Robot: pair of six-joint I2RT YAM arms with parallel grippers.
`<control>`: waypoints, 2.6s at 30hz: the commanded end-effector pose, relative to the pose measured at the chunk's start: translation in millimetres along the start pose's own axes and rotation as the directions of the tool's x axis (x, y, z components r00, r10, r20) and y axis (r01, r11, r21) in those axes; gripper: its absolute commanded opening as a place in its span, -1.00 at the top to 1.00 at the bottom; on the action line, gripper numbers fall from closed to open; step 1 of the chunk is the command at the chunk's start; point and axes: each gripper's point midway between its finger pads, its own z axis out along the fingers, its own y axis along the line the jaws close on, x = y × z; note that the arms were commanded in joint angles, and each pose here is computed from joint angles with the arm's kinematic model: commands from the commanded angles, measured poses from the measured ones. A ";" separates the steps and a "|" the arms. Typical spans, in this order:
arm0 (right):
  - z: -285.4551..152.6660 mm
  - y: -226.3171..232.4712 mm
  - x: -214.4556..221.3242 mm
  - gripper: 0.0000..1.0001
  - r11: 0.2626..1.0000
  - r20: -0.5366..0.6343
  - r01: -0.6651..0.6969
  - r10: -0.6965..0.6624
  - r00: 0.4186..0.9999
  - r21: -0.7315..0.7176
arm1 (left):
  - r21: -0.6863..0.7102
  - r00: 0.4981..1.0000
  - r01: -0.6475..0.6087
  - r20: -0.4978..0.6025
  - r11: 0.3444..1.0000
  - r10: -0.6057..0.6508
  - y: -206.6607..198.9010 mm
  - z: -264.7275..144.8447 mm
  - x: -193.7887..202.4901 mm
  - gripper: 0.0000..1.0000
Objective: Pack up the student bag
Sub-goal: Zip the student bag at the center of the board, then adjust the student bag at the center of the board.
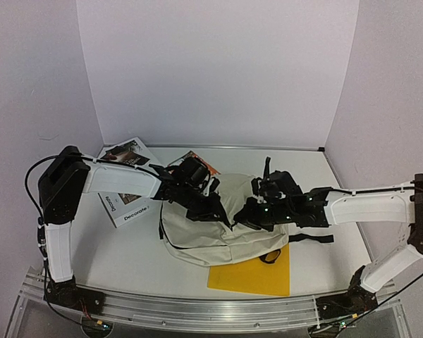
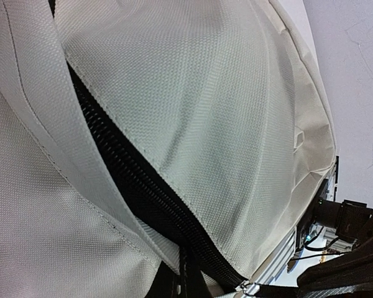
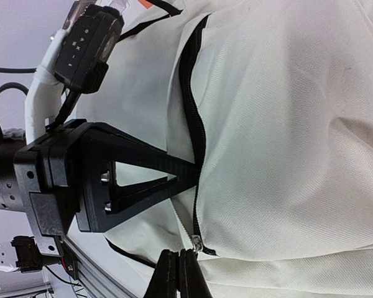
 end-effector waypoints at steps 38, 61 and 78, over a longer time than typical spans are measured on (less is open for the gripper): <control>-7.3 -18.9 9.0 0.67 0.986 -0.042 0.086 -0.081 0.996 0.140 | 0.170 0.994 -0.004 0.107 0.985 -0.014 -0.9 -53.1 -48.1 0.84; -59.6 -137.8 -21.0 -0.58 0.889 0.069 -0.063 0.035 0.997 0.453 | -0.217 0.965 0.180 0.226 0.959 -0.130 141.0 -143.2 -55.1 -0.62; -42.6 -128.7 -42.1 0.89 0.891 0.085 0.010 -0.054 0.995 0.455 | 0.011 0.981 0.158 0.111 0.987 -0.158 118.8 -109.3 -51.3 0.56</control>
